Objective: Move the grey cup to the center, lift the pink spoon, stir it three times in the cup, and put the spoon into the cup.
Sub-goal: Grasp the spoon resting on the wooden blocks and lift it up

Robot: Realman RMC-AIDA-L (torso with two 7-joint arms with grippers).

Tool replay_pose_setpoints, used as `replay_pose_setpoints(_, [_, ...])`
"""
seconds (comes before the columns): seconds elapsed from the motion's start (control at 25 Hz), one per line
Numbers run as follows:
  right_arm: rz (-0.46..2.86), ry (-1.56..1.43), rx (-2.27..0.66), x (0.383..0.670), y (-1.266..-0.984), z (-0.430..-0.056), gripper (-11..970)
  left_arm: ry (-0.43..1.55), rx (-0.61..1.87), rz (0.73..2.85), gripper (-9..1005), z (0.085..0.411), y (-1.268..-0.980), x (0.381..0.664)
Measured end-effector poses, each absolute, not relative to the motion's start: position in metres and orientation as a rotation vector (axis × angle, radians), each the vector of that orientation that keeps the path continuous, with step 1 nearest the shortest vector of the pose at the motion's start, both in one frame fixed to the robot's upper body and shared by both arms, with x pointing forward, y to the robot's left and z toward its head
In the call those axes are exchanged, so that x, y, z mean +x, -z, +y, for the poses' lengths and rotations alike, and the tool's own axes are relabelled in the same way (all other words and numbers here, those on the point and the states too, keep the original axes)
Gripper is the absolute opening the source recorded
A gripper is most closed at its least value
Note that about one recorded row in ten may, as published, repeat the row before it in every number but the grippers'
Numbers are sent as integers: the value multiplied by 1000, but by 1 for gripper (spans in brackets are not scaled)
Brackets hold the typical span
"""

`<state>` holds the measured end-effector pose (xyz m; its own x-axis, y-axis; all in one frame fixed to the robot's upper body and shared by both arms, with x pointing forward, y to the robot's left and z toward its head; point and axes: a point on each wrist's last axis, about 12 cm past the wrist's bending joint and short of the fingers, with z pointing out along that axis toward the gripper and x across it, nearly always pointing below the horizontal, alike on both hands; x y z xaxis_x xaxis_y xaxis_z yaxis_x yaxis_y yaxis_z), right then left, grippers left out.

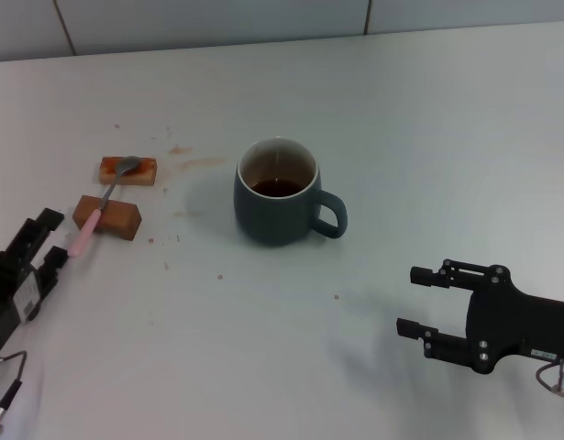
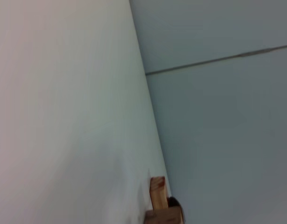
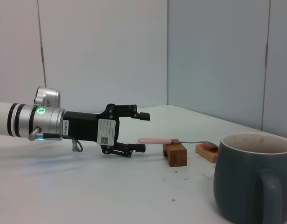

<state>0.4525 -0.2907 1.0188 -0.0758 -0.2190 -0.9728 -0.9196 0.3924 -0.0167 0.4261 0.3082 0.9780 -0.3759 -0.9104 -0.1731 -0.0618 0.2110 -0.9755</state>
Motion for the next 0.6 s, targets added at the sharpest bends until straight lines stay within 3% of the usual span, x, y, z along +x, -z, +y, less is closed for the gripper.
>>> replay_pose_setpoints(0.6, [1565,-816,-1050,455,-1020,-289,642,1323,-950,1660,801,298,-977,430])
